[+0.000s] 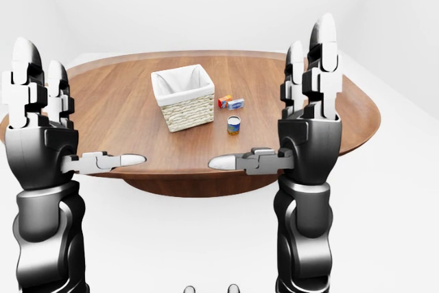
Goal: Pick up the alphabet soup and put it in the basket.
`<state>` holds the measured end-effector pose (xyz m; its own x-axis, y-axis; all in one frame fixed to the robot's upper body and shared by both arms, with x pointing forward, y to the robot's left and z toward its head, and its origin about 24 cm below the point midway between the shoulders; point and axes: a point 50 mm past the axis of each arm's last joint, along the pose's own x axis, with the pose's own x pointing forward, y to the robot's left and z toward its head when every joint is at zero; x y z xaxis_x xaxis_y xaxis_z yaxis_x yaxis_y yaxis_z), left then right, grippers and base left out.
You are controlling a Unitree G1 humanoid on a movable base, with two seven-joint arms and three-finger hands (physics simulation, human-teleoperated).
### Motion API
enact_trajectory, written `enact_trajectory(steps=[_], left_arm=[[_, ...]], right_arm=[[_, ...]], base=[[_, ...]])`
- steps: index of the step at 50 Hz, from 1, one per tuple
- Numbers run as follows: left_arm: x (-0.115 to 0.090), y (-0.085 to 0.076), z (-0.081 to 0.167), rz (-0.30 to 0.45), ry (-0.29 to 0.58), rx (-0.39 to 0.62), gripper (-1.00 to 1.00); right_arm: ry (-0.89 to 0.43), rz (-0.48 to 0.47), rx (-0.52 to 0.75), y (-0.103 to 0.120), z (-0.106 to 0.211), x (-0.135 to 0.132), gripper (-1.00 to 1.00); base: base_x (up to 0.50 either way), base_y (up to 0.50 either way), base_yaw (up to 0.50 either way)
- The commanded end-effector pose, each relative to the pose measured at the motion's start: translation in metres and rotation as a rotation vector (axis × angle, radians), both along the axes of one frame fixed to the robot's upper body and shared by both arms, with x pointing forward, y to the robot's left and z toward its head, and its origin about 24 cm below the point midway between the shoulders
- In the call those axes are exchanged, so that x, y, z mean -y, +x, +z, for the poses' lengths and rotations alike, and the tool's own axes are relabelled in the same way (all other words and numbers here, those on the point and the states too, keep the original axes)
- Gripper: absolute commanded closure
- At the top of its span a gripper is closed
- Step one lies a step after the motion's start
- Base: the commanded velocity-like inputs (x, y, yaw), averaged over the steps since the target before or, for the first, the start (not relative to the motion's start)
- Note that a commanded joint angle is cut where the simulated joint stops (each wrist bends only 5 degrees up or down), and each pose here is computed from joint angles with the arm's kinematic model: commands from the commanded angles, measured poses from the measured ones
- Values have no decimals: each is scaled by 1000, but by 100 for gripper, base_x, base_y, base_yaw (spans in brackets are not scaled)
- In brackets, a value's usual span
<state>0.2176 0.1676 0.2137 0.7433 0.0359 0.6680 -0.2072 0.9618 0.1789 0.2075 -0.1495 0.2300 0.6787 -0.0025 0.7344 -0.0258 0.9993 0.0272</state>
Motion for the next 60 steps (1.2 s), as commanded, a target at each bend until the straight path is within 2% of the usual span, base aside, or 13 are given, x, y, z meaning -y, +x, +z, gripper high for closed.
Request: enact_trajectory(steps=[1,45,60], left_arm=[[-1,2,-2,5,-2,-10,-100],[0,1,-1,-5,-2,-5,-100],[1,1,0,-11,-1,-2,-100]], right_arm=[[-17,-5,-15,1,-3,-2,-100],[-11,15,-8,-1,-2,-3,-100],[-30,19,-39,1,-8,-7,-100]], base=[[0,0,0],[0,0,0],[47,0,0]])
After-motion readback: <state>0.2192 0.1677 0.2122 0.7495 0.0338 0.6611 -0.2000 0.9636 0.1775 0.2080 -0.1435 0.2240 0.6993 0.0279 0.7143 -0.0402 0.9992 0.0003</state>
